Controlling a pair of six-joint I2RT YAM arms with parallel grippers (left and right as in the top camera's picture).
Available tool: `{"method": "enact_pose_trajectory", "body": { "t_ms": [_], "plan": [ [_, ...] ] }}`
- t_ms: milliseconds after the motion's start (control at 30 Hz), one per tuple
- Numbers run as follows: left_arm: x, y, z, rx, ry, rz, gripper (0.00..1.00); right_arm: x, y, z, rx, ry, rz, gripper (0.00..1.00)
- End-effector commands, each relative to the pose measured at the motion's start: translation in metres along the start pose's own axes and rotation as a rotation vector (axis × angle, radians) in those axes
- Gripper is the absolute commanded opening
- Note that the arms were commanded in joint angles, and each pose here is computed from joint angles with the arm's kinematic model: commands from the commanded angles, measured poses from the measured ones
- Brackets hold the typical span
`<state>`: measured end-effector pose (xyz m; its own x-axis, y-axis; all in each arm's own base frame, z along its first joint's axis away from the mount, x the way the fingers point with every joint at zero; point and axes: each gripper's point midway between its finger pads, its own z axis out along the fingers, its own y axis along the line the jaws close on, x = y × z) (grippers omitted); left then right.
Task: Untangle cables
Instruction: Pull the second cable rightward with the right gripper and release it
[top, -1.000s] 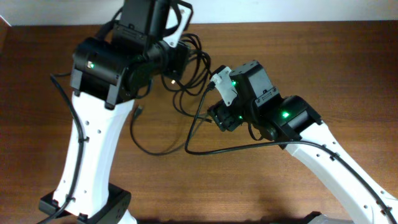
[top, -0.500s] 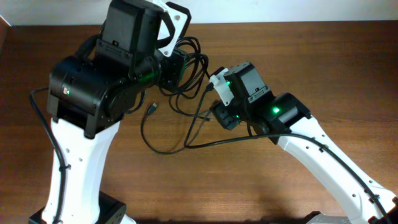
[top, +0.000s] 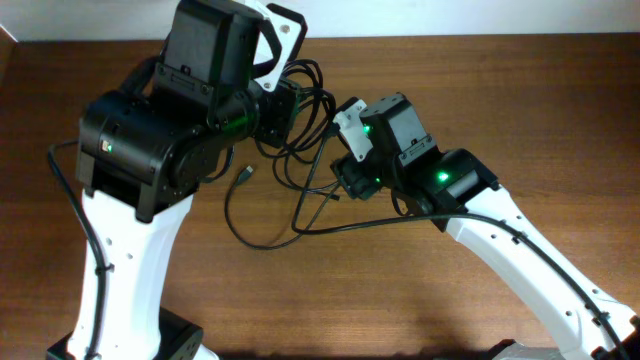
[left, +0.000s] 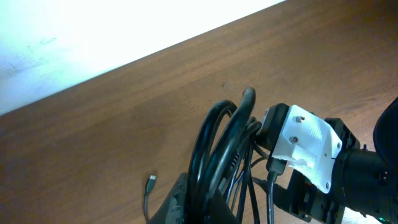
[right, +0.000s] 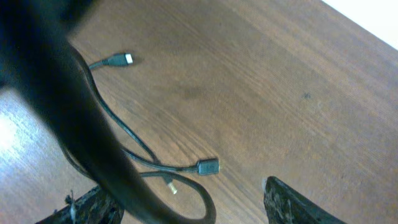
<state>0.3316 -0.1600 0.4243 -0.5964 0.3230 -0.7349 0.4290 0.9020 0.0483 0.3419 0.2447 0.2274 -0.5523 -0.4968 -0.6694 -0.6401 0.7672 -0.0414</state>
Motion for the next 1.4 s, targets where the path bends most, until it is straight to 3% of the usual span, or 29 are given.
{"method": "enact_pose_trajectory", "body": {
  "t_ms": [0, 133, 200, 533, 567, 600, 933, 1167, 1367],
  "plan": [
    [-0.005, -0.001, -0.015, 0.011, -0.044, -0.016, 0.0, -0.002, 0.0, 0.005, 0.007, -0.009, -0.049, 0.71],
    [-0.005, -0.002, -0.015, 0.017, -0.044, -0.02, 0.0, -0.012, -0.001, 0.005, 0.016, -0.052, -0.095, 0.69],
    [-0.005, -0.003, -0.015, 0.017, -0.042, -0.02, 0.0, -0.016, -0.001, 0.006, 0.017, -0.066, -0.094, 0.57],
    [-0.003, -0.02, -0.016, 0.052, -0.038, 0.015, 0.0, -0.022, -0.001, 0.016, 0.016, -0.086, -0.095, 0.53],
    [-0.003, -0.02, -0.016, 0.052, -0.038, 0.015, 0.0, -0.023, -0.001, 0.017, 0.016, -0.088, -0.095, 0.46],
    [-0.004, -0.02, -0.016, 0.052, -0.038, 0.015, 0.0, -0.023, -0.001, 0.018, 0.016, -0.086, -0.095, 0.04],
    [-0.001, -0.008, -0.016, -0.019, -0.026, 0.015, 0.0, -0.022, -0.029, 0.013, 0.126, -0.083, -0.072, 0.04],
    [0.006, 0.024, -0.016, -0.123, 0.001, -0.028, 0.0, -0.021, -0.095, -0.034, 0.199, -0.155, 0.115, 0.04],
    [0.013, 0.051, -0.024, -0.187, 0.01, -0.081, 0.0, 0.009, -0.173, -0.086, 0.309, -0.184, 0.324, 0.04]
  ]
}}
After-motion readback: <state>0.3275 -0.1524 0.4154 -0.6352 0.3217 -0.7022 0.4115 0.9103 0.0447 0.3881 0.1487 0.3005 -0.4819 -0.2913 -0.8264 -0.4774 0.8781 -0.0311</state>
